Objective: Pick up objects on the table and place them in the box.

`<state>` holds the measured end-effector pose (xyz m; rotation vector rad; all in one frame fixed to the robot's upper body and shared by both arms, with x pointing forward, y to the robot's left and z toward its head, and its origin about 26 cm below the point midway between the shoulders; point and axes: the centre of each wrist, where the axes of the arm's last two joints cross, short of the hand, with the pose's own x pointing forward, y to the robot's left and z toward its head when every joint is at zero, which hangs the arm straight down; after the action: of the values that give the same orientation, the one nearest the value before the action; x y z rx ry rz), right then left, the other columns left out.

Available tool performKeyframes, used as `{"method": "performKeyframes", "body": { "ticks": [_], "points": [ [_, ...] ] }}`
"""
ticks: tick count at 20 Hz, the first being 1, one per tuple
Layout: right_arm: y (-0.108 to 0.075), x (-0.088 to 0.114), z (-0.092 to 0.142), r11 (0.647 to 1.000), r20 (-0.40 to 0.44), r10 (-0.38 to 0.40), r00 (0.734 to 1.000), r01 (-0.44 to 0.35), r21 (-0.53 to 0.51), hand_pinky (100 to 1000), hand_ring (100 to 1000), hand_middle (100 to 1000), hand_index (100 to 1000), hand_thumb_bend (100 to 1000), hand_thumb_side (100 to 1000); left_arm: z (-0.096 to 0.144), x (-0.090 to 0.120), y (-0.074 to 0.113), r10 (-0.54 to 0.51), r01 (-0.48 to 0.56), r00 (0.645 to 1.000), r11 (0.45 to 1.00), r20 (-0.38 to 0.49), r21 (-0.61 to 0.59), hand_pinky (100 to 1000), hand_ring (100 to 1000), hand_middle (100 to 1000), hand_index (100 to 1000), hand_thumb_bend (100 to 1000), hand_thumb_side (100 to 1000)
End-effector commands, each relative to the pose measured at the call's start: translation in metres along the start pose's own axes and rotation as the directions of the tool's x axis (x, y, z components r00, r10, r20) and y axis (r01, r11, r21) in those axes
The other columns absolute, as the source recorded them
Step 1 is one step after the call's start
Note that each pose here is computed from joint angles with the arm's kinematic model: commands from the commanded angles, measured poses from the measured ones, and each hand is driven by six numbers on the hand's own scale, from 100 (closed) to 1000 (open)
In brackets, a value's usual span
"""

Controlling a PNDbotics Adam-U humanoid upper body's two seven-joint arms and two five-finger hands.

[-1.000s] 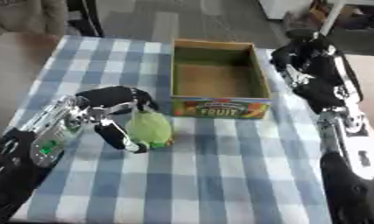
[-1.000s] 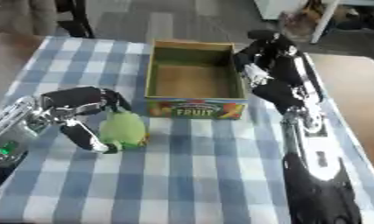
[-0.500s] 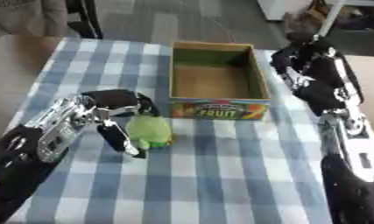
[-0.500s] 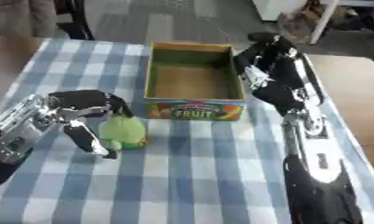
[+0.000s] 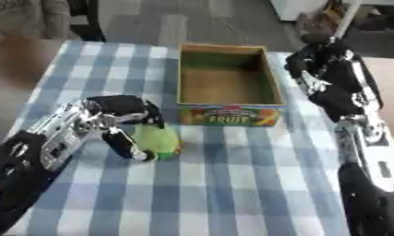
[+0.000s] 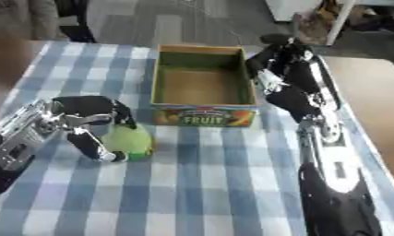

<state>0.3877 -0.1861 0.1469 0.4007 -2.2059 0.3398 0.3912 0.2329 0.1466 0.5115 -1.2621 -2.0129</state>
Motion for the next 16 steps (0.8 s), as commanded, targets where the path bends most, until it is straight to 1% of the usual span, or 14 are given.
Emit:
{"method": "performKeyframes", "body": {
  "ticks": [1, 2, 4, 5, 8, 9, 10, 12, 15, 16],
  "points": [
    [0.001, 0.011, -0.008, 1.000, 0.039, 0.015, 0.999, -0.015, 0.015, 591, 594, 470, 710, 348, 100, 0.003, -0.002, 0.003, -0.041, 0.041, 0.999, 0.998, -0.003, -0.041, 678, 719, 756, 831, 526, 416],
    [0.001, 0.011, -0.008, 1.000, 0.039, 0.015, 0.999, -0.015, 0.015, 591, 594, 470, 710, 348, 100, 0.004, -0.002, 0.004, -0.057, 0.056, 0.998, 0.997, -0.006, -0.044, 684, 732, 764, 834, 538, 425],
    [0.001, 0.011, -0.008, 1.000, 0.039, 0.015, 0.999, -0.015, 0.016, 591, 594, 470, 710, 348, 100, 0.005, 0.000, 0.007, -0.094, 0.093, 0.995, 0.995, -0.020, -0.035, 704, 750, 774, 835, 597, 474],
    [0.000, 0.010, -0.008, 1.000, 0.039, 0.015, 0.999, -0.016, 0.016, 591, 594, 470, 710, 348, 100, 0.006, 0.002, 0.009, -0.118, 0.117, 0.993, 0.993, -0.030, -0.025, 705, 750, 773, 835, 601, 479],
    [0.000, 0.010, -0.007, 1.000, 0.038, 0.016, 0.999, -0.016, 0.014, 591, 594, 470, 710, 348, 100, 0.005, 0.004, 0.006, -0.152, 0.152, 0.987, 0.988, -0.054, -0.003, 660, 680, 722, 810, 573, 476],
    [0.000, 0.010, -0.008, 1.000, 0.038, 0.016, 0.999, -0.017, 0.013, 591, 594, 470, 710, 348, 100, 0.004, 0.003, 0.004, -0.152, 0.153, 0.987, 0.988, -0.060, 0.004, 628, 639, 689, 788, 547, 468],
    [0.000, 0.011, -0.008, 1.000, 0.039, 0.016, 0.999, -0.017, 0.013, 591, 594, 470, 710, 349, 100, 0.003, 0.003, 0.003, -0.152, 0.153, 0.986, 0.988, -0.068, 0.015, 607, 618, 667, 774, 540, 469],
    [-0.001, 0.011, -0.008, 1.000, 0.038, 0.017, 0.999, -0.017, 0.012, 591, 594, 470, 710, 348, 100, 0.002, 0.002, -0.001, -0.153, 0.156, 0.985, 0.987, -0.079, 0.030, 537, 558, 611, 742, 509, 453],
    [-0.001, 0.010, -0.007, 1.000, 0.037, 0.017, 0.999, -0.018, 0.011, 591, 594, 470, 710, 348, 100, 0.000, 0.001, -0.005, -0.151, 0.155, 0.986, 0.987, -0.076, 0.038, 466, 487, 536, 696, 465, 428],
    [-0.001, 0.010, -0.007, 1.000, 0.037, 0.017, 0.999, -0.018, 0.012, 591, 594, 470, 710, 349, 100, 0.000, 0.001, -0.005, -0.150, 0.154, 0.986, 0.987, -0.073, 0.040, 425, 450, 499, 658, 436, 413]
  ]
}}
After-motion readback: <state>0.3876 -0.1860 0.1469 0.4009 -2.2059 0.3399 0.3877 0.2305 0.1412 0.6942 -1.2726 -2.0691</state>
